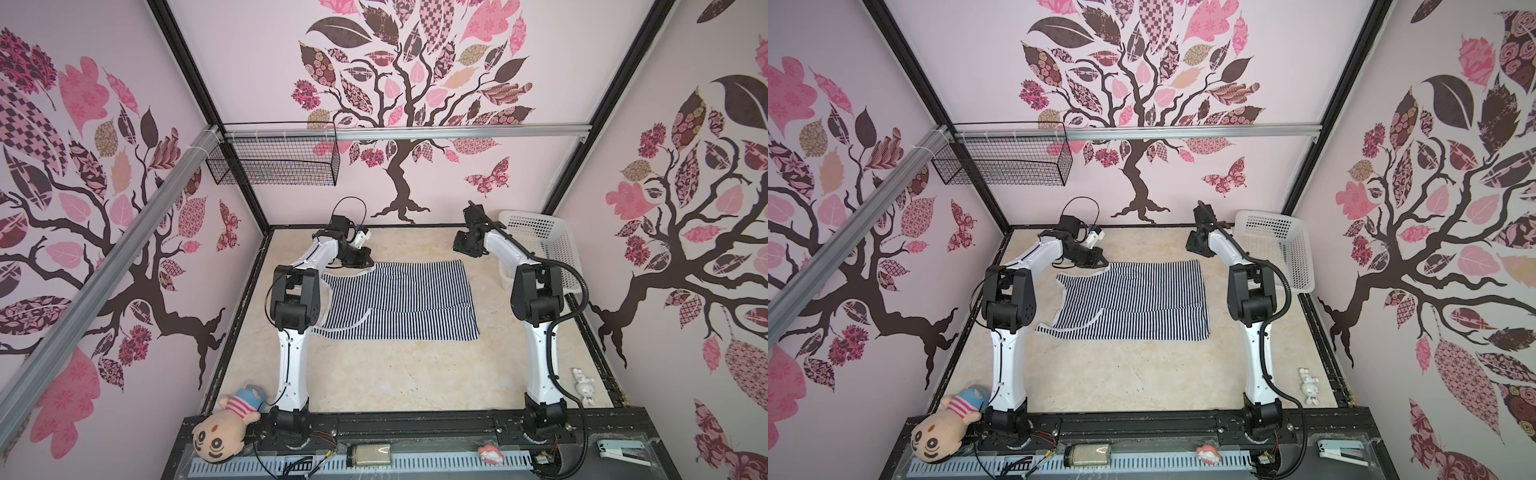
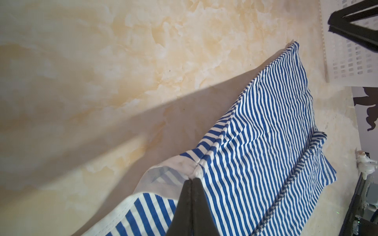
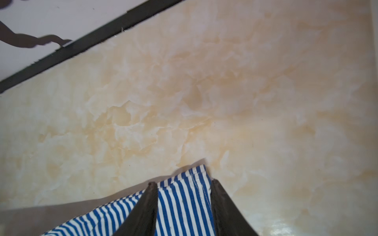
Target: Fold and stack the tank tops
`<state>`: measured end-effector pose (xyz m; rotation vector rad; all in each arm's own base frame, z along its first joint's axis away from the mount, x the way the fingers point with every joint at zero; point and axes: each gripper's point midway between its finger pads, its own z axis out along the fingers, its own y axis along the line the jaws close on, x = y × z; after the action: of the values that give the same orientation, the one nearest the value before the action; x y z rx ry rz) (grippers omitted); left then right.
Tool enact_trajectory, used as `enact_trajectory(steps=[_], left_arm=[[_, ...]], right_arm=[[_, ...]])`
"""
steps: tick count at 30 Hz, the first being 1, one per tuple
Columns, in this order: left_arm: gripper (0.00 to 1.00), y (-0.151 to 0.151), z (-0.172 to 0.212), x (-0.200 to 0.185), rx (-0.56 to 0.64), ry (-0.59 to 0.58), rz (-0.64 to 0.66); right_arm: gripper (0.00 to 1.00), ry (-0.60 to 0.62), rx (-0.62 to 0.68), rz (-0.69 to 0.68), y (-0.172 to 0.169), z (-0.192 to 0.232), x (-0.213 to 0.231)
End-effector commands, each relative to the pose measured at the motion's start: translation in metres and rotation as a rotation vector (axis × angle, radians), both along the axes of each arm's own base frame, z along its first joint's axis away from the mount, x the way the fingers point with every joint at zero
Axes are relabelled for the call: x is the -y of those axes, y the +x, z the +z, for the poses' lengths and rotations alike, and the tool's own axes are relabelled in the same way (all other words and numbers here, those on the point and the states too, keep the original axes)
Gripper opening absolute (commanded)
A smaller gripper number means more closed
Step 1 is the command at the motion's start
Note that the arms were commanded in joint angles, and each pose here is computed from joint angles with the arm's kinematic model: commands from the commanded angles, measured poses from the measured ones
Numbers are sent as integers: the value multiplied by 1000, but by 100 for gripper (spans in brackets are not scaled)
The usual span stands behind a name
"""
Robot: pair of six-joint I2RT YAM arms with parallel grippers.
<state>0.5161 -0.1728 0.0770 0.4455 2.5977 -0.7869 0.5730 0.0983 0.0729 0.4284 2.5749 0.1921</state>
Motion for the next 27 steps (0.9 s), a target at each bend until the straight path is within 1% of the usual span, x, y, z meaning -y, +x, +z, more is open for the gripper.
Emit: enact_trajectory(steps=[1, 4, 10, 15, 19, 24, 27], left_arm=[[0, 2, 18, 6, 41, -20, -15], [0, 2, 18, 8, 42, -24, -15], [0, 3, 19, 10, 40, -29, -10], [0, 4, 23, 12, 47, -28, -14], [0, 3, 21, 13, 41, -30, -14], [0, 4, 21, 14, 41, -32, -14], [0, 4, 21, 14, 40, -33, -14]], right_arm=[[46, -33, -56, -1, -7, -7, 5], [46, -42, -70, 4, -8, -14, 5], [44, -17, -85, 25, -7, -23, -1], [44, -52, -116, 16, -6, -33, 4], [43, -48, -129, 20, -8, -40, 3], [41, -50, -139, 21, -10, -44, 4], [37, -44, -137, 24, -9, -45, 3]])
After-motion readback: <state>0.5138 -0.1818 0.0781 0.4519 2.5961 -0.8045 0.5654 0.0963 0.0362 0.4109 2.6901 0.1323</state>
